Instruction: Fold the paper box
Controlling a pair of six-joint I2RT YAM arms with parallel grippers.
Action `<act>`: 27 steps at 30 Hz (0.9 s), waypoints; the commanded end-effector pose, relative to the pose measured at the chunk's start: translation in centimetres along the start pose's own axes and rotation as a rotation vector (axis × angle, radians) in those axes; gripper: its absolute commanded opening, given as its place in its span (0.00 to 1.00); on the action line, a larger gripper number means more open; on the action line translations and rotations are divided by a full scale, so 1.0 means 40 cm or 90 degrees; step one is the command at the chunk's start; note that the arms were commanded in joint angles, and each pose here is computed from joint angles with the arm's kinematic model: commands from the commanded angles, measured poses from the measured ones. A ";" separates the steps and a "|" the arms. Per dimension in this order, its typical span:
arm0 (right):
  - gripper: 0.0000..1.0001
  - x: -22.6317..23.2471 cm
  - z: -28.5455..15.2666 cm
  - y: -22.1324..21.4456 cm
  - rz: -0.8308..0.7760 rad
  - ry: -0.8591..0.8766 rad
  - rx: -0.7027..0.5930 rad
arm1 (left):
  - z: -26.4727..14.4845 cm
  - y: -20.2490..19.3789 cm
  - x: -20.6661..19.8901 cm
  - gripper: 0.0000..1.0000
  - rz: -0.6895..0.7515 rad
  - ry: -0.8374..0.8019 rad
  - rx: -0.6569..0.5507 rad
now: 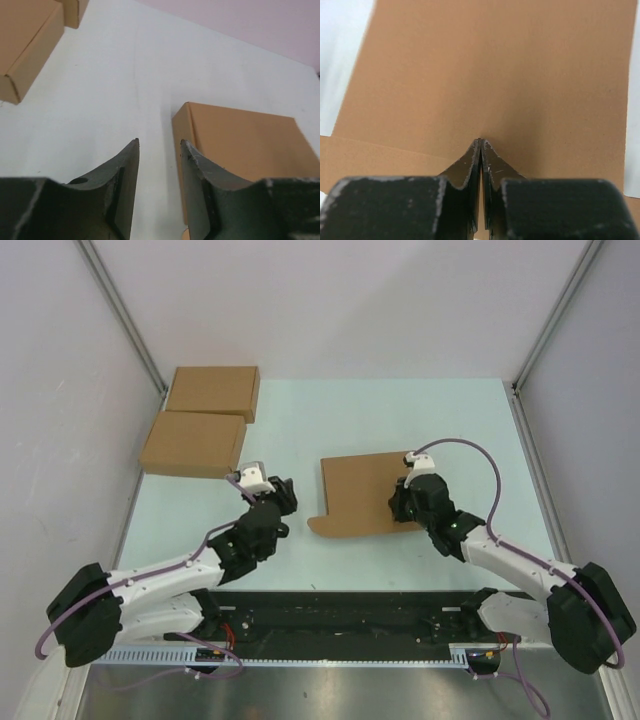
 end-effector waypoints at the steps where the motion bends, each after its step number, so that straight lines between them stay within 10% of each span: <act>1: 0.06 -0.002 0.025 -0.088 0.035 -0.005 0.071 | 0.008 0.041 -0.112 0.48 -0.037 -0.098 0.012; 12: 0.09 0.001 0.030 -0.096 0.066 -0.010 0.076 | 0.007 -0.109 -0.221 0.50 -0.076 -0.263 0.178; 15: 0.18 -0.003 -0.002 -0.039 0.082 -0.025 0.020 | 0.018 -0.139 -0.228 0.51 -0.063 -0.269 0.193; 21: 0.68 -0.069 -0.070 0.080 0.100 -0.105 -0.082 | 0.050 -0.203 -0.178 0.54 -0.016 -0.194 0.202; 27: 0.75 -0.192 -0.030 0.088 0.163 -0.177 -0.059 | 0.091 -0.261 -0.130 0.54 0.011 -0.127 0.243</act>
Point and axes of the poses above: each gripper's point midway between its finger pads, its own z axis out along the fingers, its own x axis along the line the jaws close on, y = z × x, the point moved 5 cm from there along -z, back along the fingers, and after that the axes turned 6 degrees about -z, right-handed, at the moved point
